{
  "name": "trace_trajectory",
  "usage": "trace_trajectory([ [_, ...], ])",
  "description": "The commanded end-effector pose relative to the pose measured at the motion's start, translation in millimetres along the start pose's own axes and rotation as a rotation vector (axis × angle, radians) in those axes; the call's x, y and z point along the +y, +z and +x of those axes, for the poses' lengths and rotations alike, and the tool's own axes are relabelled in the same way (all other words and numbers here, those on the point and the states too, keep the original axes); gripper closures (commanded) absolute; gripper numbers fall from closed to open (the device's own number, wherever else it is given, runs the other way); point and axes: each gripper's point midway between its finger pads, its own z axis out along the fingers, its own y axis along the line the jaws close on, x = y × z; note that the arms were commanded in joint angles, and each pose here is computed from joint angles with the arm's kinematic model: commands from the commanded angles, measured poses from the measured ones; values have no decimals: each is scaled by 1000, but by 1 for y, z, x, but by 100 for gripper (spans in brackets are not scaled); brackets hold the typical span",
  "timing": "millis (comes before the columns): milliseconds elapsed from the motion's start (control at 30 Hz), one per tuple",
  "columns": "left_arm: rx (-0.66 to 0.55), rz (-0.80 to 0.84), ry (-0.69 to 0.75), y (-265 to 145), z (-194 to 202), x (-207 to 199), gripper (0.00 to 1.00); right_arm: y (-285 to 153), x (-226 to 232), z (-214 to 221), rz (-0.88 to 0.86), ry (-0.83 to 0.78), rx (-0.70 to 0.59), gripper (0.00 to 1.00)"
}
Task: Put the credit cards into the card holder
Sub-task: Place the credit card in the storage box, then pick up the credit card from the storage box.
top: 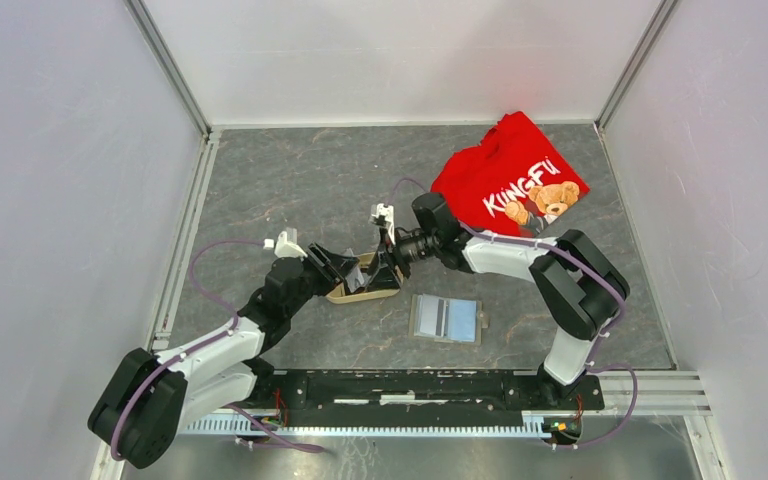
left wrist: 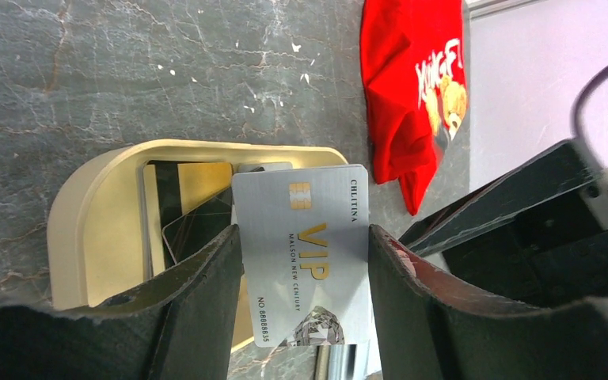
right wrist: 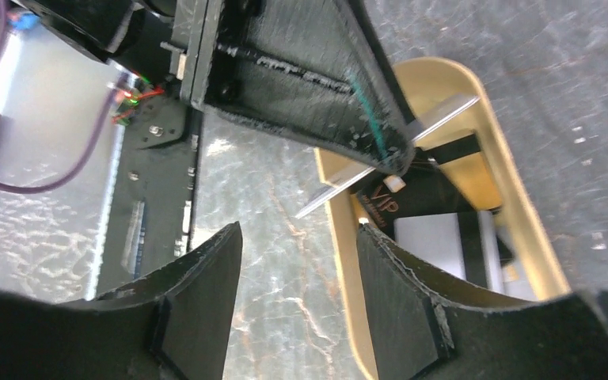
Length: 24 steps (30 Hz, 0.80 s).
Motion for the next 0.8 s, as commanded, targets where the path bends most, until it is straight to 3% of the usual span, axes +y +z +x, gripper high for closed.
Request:
trace_trajectory([
  [0, -12, -5, 124, 1, -7, -3, 70, -6, -20, -16, 65, -190, 63, 40],
  [167, 21, -68, 341, 0, -13, 4, 69, -17, -52, -6, 168, -397, 233, 41],
  [300, -1, -107, 483, -4, -31, 0, 69, -12, -71, -6, 204, -464, 288, 43],
  [433, -28, -108, 533, -9, -41, -5, 68, 1, -77, 1, 179, -435, 319, 43],
  [633, 40, -60, 521, -8, -21, -1, 68, 5, -60, 4, 108, -336, 291, 40],
  [767, 53, -27, 527, -5, -15, -1, 68, -1, -69, 3, 160, -396, 318, 38],
])
